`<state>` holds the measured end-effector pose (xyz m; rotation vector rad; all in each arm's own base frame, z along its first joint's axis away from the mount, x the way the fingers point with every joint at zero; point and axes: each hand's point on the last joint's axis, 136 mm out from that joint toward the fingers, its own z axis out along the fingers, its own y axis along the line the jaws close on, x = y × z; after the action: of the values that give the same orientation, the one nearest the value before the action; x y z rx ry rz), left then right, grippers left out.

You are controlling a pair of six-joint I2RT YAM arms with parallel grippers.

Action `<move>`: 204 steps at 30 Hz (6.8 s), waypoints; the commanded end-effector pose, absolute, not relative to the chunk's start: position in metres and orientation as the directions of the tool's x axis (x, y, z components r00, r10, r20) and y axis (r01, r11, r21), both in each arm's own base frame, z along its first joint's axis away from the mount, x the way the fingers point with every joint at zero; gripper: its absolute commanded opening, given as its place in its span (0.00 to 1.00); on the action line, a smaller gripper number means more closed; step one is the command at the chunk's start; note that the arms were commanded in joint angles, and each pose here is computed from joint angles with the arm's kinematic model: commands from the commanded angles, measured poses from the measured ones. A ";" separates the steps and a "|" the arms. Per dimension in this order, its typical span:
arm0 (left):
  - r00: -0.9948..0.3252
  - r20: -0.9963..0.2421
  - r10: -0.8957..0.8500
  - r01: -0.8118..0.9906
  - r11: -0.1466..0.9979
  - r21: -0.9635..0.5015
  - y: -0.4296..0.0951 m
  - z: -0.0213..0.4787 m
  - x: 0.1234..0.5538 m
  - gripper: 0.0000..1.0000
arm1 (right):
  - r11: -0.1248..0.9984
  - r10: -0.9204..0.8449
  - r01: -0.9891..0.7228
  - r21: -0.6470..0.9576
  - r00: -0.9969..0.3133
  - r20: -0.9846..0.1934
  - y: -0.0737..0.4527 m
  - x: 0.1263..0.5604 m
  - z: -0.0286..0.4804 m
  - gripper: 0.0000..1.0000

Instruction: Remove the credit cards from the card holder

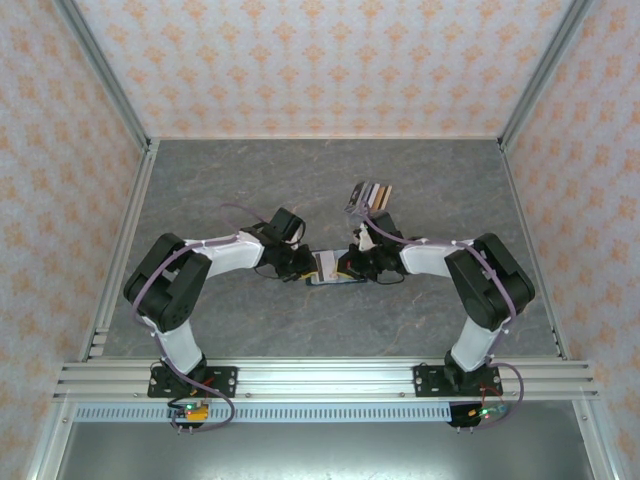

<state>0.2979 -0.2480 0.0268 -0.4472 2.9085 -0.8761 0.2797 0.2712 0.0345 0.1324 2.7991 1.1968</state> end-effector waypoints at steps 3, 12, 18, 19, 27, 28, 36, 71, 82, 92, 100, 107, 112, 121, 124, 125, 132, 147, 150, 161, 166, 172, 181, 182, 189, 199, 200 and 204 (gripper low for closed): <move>-0.958 -0.015 -0.287 -0.229 0.793 -0.565 -0.243 0.045 0.297 0.17 | 0.699 0.120 0.019 0.715 -0.989 -0.091 0.265 0.282 0.039 0.00; -0.963 -0.007 -0.269 -0.208 0.761 -0.614 -0.262 0.050 0.304 0.17 | 0.693 0.121 0.029 0.720 -0.990 -0.077 0.268 0.284 0.036 0.00; -0.962 0.016 -0.273 -0.227 0.764 -0.605 -0.263 0.039 0.304 0.17 | 0.692 0.120 0.032 0.721 -0.990 -0.071 0.268 0.283 0.036 0.02; -0.962 0.019 -0.271 -0.227 0.762 -0.606 -0.264 0.039 0.303 0.18 | 0.691 0.119 0.033 0.722 -0.990 -0.069 0.269 0.283 0.035 0.02; -0.963 0.029 -0.269 -0.232 0.764 -0.602 -0.265 0.033 0.304 0.18 | 0.690 0.120 0.036 0.723 -0.991 -0.065 0.269 0.284 0.034 0.04; -0.962 0.031 -0.271 -0.235 0.764 -0.601 -0.265 0.032 0.304 0.18 | 0.689 0.119 0.035 0.724 -0.991 -0.065 0.270 0.283 0.034 0.04; -0.962 0.046 -0.269 -0.243 0.770 -0.590 -0.264 0.024 0.302 0.17 | 0.677 0.122 0.032 0.735 -0.990 -0.069 0.271 0.284 0.038 0.13; -0.957 0.035 -0.286 -0.259 0.798 -0.545 -0.245 0.017 0.293 0.18 | 0.738 0.138 0.016 0.675 -0.982 -0.128 0.246 0.285 0.035 0.05; -0.960 0.047 -0.277 -0.256 0.792 -0.554 -0.249 0.016 0.294 0.16 | 0.663 0.075 -0.019 0.748 -0.993 -0.091 0.261 0.275 0.045 0.25; -0.959 0.051 -0.278 -0.259 0.791 -0.555 -0.250 0.015 0.294 0.16 | 0.679 0.044 -0.005 0.734 -0.998 -0.047 0.260 0.269 0.033 0.24; -0.959 0.054 -0.279 -0.261 0.788 -0.557 -0.250 0.014 0.294 0.16 | 0.692 0.035 -0.002 0.721 -0.999 -0.037 0.263 0.270 0.028 0.23; -0.958 0.058 -0.280 -0.263 0.783 -0.564 -0.251 0.014 0.294 0.16 | 0.663 0.020 -0.016 0.748 -0.999 -0.039 0.274 0.273 0.033 0.13; -0.957 0.050 -0.284 -0.264 0.789 -0.555 -0.249 0.014 0.293 0.16 | 0.686 0.037 -0.021 0.727 -0.997 -0.063 0.268 0.275 0.034 0.04; -0.952 0.046 -0.302 -0.279 0.799 -0.532 -0.236 0.012 0.293 0.18 | 0.733 0.067 -0.004 0.680 -0.995 -0.078 0.243 0.272 0.028 0.03; -0.952 0.049 -0.303 -0.281 0.799 -0.532 -0.235 0.011 0.292 0.17 | 0.749 0.071 -0.004 0.663 -0.994 -0.086 0.239 0.272 0.027 0.02; -0.951 0.049 -0.304 -0.282 0.799 -0.532 -0.235 0.011 0.292 0.17 | 0.754 0.074 -0.004 0.657 -0.993 -0.092 0.238 0.272 0.027 0.02; -0.956 0.033 -0.292 -0.262 0.797 -0.544 -0.236 0.021 0.296 0.17 | 0.774 0.090 -0.001 0.633 -0.990 -0.112 0.232 0.275 0.028 0.03; -0.968 -0.029 -0.251 -0.171 0.737 -0.654 -0.272 0.058 0.318 0.16 | 0.735 0.091 -0.001 0.678 -0.991 -0.100 0.244 0.280 0.032 0.04; -0.971 -0.024 -0.239 -0.165 0.739 -0.653 -0.278 0.054 0.322 0.16 | 0.736 0.092 0.003 0.677 -0.991 -0.096 0.243 0.279 0.031 0.04; -0.973 -0.005 -0.229 -0.177 0.765 -0.620 -0.279 0.035 0.321 0.14 | 0.729 0.098 0.006 0.684 -0.991 -0.095 0.244 0.280 0.030 0.06; -0.971 0.015 -0.239 -0.206 0.804 -0.558 -0.267 0.019 0.314 0.13 | 0.726 0.102 0.001 0.688 -0.989 -0.106 0.245 0.283 0.035 0.14; -0.970 0.034 -0.242 -0.224 0.826 -0.517 -0.257 0.005 0.304 0.12 | 0.730 0.104 -0.009 0.684 -0.987 -0.125 0.247 0.291 0.038 0.21; -0.969 0.042 -0.243 -0.232 0.841 -0.488 -0.250 -0.002 0.298 0.12 | 0.726 0.127 -0.021 0.687 -0.978 -0.165 0.251 0.307 0.044 0.22; -0.968 0.045 -0.245 -0.236 0.842 -0.486 -0.249 -0.004 0.298 0.12 | 0.725 0.134 -0.021 0.688 -0.976 -0.171 0.252 0.310 0.045 0.22; -0.969 0.045 -0.244 -0.234 0.841 -0.488 -0.249 -0.003 0.298 0.11 | 0.715 0.158 -0.005 0.699 -0.973 -0.168 0.256 0.320 0.042 0.22; -0.968 0.048 -0.247 -0.238 0.839 -0.489 -0.248 -0.003 0.298 0.11 | 0.686 0.163 -0.018 0.727 -0.970 -0.178 0.261 0.323 0.045 0.12; -0.968 0.048 -0.248 -0.239 0.839 -0.489 -0.248 -0.003 0.298 0.11 | 0.685 0.166 -0.016 0.728 -0.970 -0.178 0.260 0.323 0.044 0.11; -0.966 0.049 -0.256 -0.247 0.840 -0.484 -0.244 -0.004 0.297 0.11 | 0.660 0.192 -0.007 0.751 -0.965 -0.177 0.251 0.325 0.047 0.09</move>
<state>0.3183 -0.2703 0.0249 -0.3543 2.8915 -0.9546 0.3159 0.2554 0.0374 0.1380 2.7057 1.1588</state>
